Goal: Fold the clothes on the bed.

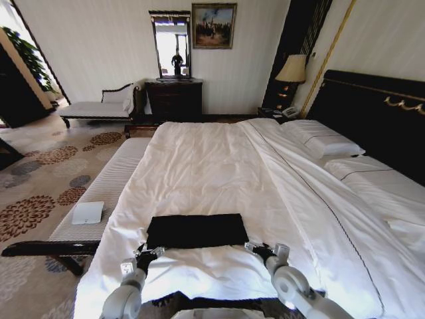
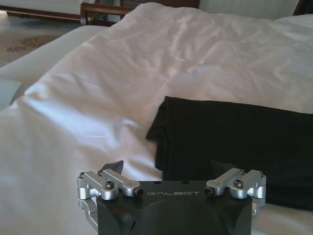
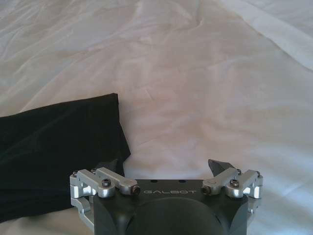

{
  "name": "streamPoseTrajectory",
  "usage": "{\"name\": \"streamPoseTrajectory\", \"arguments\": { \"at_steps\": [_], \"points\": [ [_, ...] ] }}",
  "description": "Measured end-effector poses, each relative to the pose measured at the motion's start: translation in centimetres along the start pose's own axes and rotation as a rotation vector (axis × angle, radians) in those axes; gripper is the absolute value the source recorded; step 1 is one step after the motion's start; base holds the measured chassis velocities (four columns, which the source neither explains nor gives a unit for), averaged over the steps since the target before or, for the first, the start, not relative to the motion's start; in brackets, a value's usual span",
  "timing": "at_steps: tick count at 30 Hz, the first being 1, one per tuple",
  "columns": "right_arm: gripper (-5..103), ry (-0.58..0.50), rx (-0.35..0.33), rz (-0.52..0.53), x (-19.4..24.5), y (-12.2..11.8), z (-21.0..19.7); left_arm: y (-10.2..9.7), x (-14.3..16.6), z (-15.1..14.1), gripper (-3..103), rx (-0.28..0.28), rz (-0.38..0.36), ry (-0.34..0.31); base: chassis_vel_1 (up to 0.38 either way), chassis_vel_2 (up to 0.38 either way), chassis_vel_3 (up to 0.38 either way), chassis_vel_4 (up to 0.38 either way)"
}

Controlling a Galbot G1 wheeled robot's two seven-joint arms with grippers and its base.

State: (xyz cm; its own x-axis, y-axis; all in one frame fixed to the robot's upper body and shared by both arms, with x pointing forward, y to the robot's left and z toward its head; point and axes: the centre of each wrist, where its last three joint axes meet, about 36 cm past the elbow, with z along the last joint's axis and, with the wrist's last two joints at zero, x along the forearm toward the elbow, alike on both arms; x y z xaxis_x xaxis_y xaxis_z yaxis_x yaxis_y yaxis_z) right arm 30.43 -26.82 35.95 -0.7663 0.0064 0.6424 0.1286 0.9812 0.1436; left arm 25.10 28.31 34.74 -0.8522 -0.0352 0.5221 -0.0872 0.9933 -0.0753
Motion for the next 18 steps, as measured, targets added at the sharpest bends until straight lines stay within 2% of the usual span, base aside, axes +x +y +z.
{"name": "streamPoseTrajectory", "arguments": {
  "at_steps": [2,5,9,10,14,18],
  "points": [
    [100,-0.016,0.002,0.007,0.3,0.2,-0.3,1.0,0.4,-0.2,100,-0.017,-0.022,-0.001,0.0,0.0,0.0,0.0],
    [100,-0.037,-0.029,-0.01,0.8,0.7,-0.5,1.7,0.8,-0.4,100,-0.021,-0.041,-0.007,0.0,0.0,0.0,0.0],
    [100,0.017,-0.189,-0.095,2.3,2.1,-0.7,2.8,1.4,-1.5,100,0.014,-0.085,-0.039,0.0,0.0,0.0,0.0],
    [100,0.017,-0.189,-0.095,2.3,2.1,-0.7,2.8,1.4,-1.5,100,0.014,-0.085,-0.039,0.0,0.0,0.0,0.0],
    [100,0.077,-0.291,-0.128,2.2,2.7,-0.2,2.8,2.0,-1.9,100,0.031,-0.096,-0.052,0.0,0.0,0.0,0.0],
    [100,0.092,-0.321,-0.131,1.8,2.7,-0.1,2.7,2.2,-2.0,100,0.034,-0.095,-0.054,0.0,0.0,0.0,0.0]
  ]
}}
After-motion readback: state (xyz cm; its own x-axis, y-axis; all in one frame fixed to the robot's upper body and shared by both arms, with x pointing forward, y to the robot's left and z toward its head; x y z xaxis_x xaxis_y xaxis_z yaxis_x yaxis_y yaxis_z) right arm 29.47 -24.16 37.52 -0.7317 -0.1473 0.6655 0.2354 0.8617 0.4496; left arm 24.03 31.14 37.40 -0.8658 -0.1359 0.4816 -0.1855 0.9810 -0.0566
